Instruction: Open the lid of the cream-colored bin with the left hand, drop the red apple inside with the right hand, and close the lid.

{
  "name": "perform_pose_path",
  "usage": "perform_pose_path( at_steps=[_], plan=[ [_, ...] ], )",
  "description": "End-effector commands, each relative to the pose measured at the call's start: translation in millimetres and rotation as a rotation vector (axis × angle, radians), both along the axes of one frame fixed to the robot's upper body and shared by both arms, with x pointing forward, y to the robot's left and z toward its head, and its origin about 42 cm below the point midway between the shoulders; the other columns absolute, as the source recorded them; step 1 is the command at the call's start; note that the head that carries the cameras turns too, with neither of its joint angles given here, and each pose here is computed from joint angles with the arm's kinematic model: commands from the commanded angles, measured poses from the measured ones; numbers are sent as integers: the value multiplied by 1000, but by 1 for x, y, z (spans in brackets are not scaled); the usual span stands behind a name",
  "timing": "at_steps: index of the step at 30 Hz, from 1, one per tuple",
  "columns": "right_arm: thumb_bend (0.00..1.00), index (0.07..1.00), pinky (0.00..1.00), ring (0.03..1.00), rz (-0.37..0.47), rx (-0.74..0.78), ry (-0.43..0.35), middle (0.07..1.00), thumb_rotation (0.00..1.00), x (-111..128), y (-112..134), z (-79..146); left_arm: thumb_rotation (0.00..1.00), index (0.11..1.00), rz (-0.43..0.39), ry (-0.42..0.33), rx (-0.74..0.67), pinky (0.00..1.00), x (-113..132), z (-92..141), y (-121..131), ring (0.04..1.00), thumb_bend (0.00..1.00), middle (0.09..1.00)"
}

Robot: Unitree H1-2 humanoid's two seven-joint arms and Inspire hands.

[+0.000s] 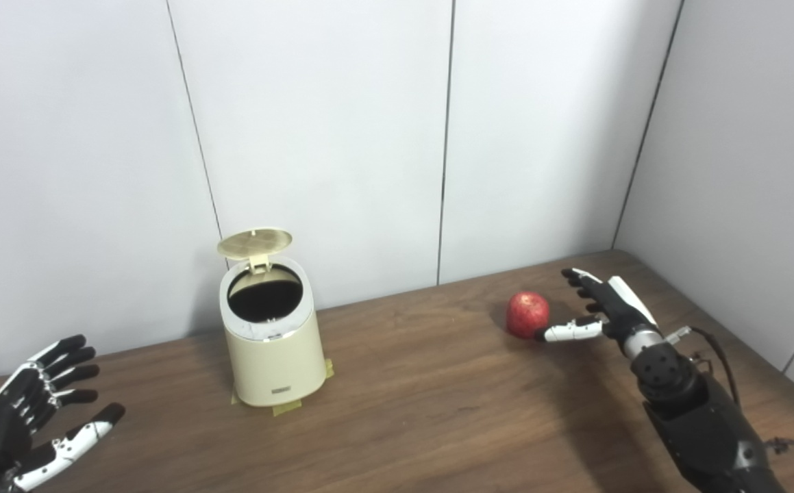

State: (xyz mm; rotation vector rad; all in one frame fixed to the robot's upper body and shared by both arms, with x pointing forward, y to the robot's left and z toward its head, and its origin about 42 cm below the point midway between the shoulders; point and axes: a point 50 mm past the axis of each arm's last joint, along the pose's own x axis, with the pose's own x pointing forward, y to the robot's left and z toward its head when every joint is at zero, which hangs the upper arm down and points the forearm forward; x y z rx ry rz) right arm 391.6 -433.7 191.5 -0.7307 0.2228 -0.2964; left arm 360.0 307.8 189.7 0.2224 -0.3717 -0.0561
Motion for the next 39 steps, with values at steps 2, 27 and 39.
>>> perform_pose_path(
  at_steps=[2, 27, 39],
  plan=[
    [862, 895, 861, 893, -2, -34, -77, 888, 195, 14, -9, 28, 0, 818, -16, -75, 17, 632, 5, 22, -1, 753, 616, 793],
    [861, 852, 766, 850, 106, -101, -29, 843, 204, 34, 17, -5, 0, 805, -11, -69, 38, 615, -1, 29, -10, 744, 583, 787],
    [759, 687, 645, 667, 154, -138, -19, 651, 104, 42, 18, -18, 0, 813, -18, -63, 39, 624, -2, 32, -13, 750, 582, 789]
  ],
)
